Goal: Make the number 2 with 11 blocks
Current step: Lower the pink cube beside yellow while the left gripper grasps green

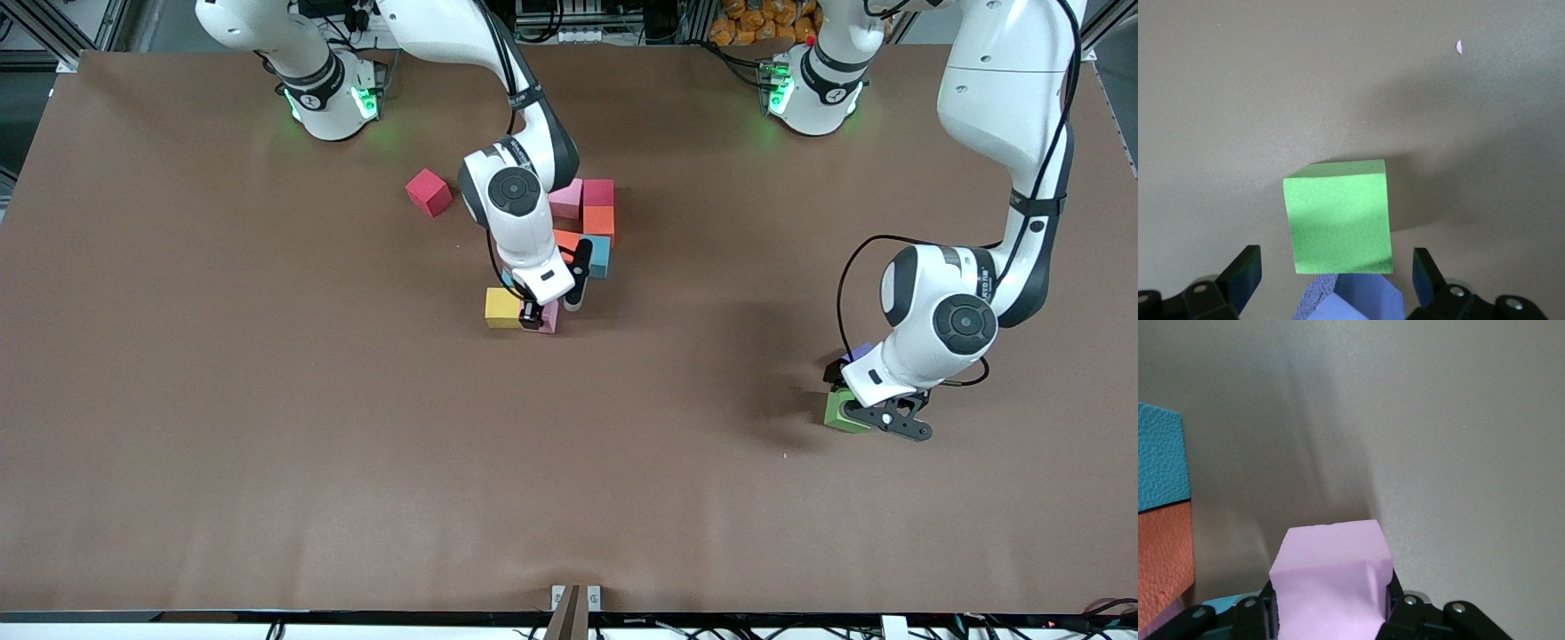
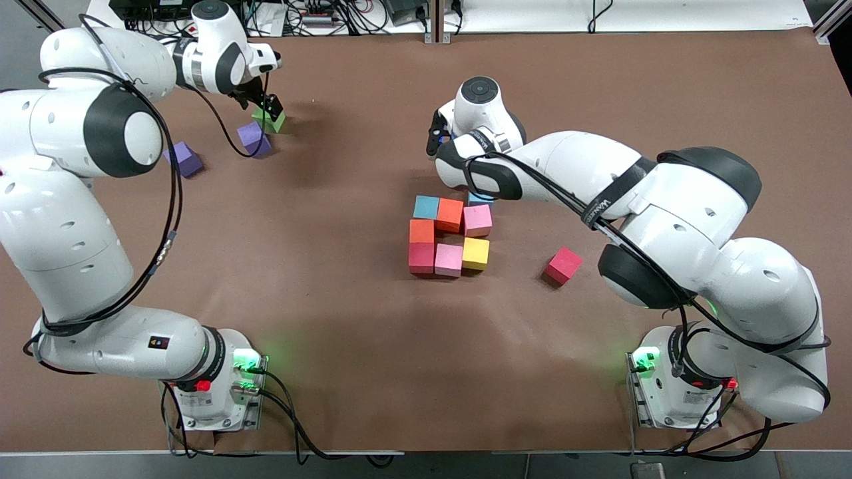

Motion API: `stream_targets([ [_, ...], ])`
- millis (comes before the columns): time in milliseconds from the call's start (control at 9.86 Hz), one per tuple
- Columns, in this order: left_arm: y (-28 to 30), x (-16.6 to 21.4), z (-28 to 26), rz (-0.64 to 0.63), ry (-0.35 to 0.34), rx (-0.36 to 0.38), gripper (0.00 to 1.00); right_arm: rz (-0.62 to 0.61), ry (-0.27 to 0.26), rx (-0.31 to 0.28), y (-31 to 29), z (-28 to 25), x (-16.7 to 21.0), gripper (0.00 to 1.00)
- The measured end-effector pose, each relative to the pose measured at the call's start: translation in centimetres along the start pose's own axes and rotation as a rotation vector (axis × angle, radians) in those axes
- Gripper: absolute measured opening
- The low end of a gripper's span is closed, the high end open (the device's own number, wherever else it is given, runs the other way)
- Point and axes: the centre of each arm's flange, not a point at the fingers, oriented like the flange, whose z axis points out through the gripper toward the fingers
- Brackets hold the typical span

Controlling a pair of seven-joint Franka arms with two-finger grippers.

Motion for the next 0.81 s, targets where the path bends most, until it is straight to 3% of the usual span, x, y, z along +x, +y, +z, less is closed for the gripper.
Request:
stream_targets([
  [304, 0.1, 0.1, 1.2, 0.001, 0.003, 0.001, 1.00, 0.026, -0.002, -0.003, -0.1, 0.3, 0.0, 0.60],
  [609, -0.2, 0.8, 1.3, 0.002, 0.013, 0.006, 1.00, 0.054, 0.001, -0.003, -0.3, 0.4, 0.2, 0.99],
  [812, -0.8, 1.0, 1.7, -0.004, 0.012, 0.012, 1.00, 0.056, 0.004, -0.004, -0.2, 0.2, 0.3, 1.00],
])
